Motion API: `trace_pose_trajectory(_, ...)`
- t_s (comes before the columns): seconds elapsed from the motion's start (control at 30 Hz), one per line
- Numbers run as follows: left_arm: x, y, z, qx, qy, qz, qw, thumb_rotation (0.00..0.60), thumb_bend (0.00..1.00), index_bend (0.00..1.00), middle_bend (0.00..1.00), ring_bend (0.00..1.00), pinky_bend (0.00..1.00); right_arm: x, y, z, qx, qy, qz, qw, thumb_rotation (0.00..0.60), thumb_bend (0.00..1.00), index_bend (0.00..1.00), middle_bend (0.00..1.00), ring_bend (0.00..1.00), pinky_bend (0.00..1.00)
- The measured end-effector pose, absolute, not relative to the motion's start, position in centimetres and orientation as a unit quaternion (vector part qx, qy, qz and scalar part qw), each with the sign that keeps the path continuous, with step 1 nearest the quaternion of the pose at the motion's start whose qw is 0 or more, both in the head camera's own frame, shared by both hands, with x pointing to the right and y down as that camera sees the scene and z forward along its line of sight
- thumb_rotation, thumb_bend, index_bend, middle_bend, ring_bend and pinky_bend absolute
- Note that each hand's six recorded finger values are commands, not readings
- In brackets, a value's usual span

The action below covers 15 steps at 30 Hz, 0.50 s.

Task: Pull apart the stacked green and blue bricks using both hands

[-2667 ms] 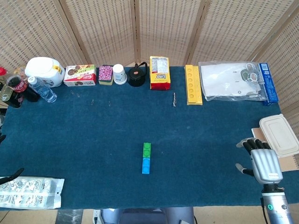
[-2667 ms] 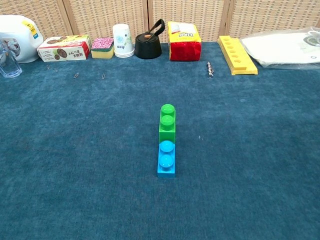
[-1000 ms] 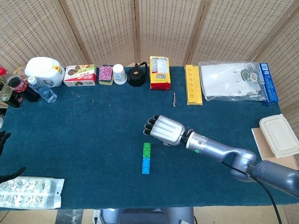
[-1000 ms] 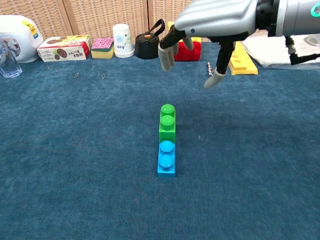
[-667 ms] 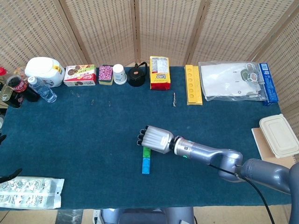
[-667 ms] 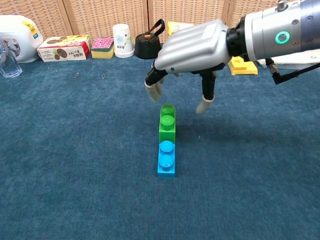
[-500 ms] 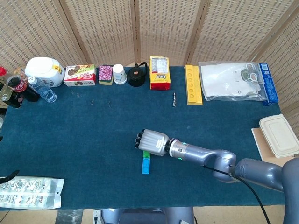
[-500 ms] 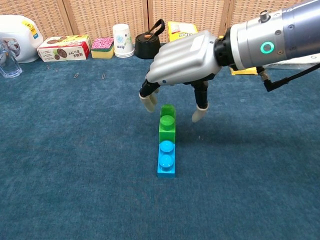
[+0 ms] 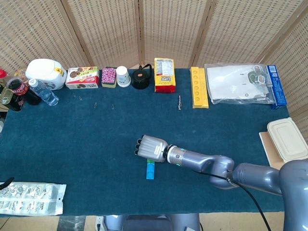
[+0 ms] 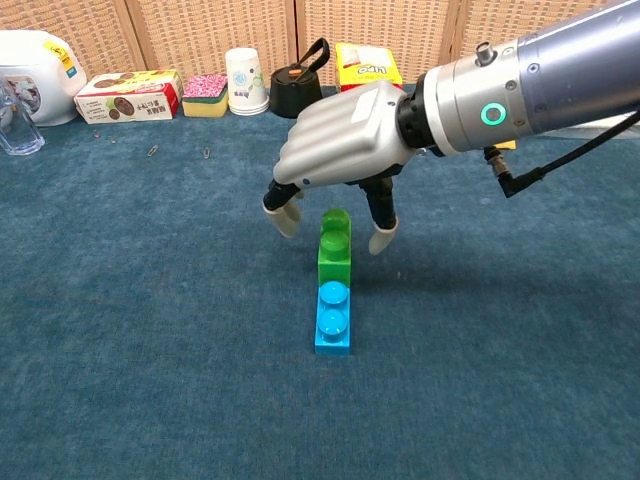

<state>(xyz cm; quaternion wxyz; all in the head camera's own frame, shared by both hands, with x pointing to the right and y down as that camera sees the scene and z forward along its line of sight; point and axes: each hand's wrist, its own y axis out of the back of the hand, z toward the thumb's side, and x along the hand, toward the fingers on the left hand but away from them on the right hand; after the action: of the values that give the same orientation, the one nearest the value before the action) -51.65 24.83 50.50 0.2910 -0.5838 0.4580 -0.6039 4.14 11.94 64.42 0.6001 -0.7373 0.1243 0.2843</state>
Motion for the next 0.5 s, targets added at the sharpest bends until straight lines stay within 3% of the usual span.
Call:
trace_pose_trajectory(0.27,-51.8,24.9,50.4,-0.583,0.46,-0.604,0.289,0.519,0.18,0.11,0.08,0.0,0.14,4.2,12.2,65.3,-0.731,0.136,0.293,0.601,0.6,0.0,0.31,0.32,0.32,0.39)
trace_pose_trajectory(0.5,-52.1,25.1,50.3,-0.581,0.462,-0.605,0.288,0.521,0.18,0.11,0.08,0.0,0.14,3.7,12.8,66.6,-0.728,0.139,0.294,0.603,0.6,0.0,0.42,0.42,0.49,0.52)
